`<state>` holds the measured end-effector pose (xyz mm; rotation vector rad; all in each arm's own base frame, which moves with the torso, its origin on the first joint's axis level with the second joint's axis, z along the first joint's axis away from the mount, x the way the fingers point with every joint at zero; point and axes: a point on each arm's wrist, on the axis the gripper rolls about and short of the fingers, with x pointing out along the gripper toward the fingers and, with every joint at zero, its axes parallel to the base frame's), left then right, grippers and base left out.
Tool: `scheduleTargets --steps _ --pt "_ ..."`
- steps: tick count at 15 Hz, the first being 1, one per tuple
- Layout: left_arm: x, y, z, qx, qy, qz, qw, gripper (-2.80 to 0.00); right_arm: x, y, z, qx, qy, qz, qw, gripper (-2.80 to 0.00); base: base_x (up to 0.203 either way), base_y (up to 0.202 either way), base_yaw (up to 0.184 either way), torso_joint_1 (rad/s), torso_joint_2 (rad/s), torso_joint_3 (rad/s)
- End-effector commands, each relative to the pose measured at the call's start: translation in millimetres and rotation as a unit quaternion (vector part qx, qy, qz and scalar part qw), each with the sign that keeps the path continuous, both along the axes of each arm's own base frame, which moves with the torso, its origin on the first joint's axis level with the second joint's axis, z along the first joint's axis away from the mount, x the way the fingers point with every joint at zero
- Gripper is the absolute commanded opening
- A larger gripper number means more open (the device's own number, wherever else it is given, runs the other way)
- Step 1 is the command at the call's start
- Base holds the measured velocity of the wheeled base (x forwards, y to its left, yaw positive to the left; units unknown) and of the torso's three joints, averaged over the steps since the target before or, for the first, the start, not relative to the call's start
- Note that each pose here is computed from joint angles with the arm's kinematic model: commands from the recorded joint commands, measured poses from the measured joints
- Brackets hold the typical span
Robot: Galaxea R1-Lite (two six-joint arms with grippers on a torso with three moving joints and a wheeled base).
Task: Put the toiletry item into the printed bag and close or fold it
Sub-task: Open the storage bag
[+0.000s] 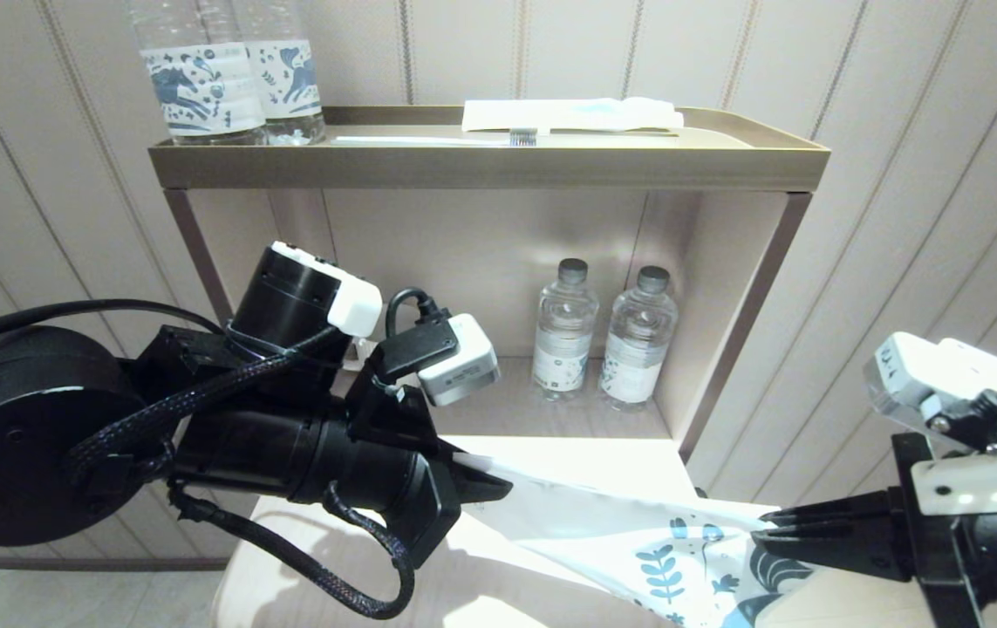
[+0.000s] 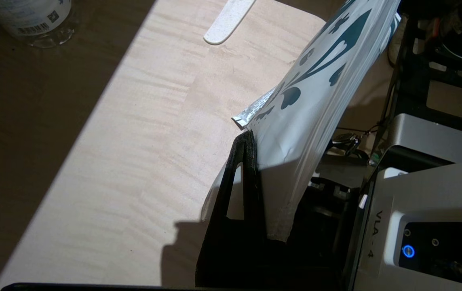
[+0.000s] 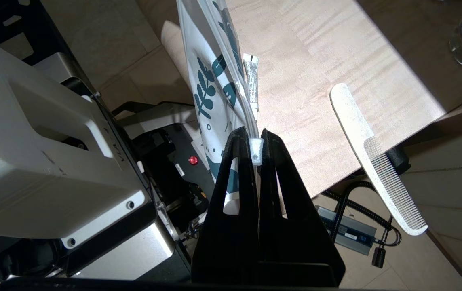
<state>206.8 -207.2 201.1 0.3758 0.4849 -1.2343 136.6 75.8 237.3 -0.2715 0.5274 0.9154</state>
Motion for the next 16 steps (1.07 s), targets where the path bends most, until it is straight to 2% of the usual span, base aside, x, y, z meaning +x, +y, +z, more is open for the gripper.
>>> scheduleTargets --steps 1,8,16 --pt "0 0 -1 0.001 0.001 -0.002 1.0000 -2.80 -2 -1 -1 0.000 0.001 0.002 1.000 -2.80 0.000 0.000 0.000 0.000 0.00 0.000" --pt "3 -5 -3 -0.001 0.008 -0.011 0.9999 -2.80 -4 -1 -3 -0.001 0.002 0.003 1.000 -2.80 0.000 0.000 0.000 0.000 0.00 0.000" --pt "3 -18 -9 -0.001 0.006 -0.028 0.9996 -2.80 31 24 4 -0.004 0.012 0.024 1.000 -2.80 0.000 0.000 0.000 0.000 0.00 0.000"
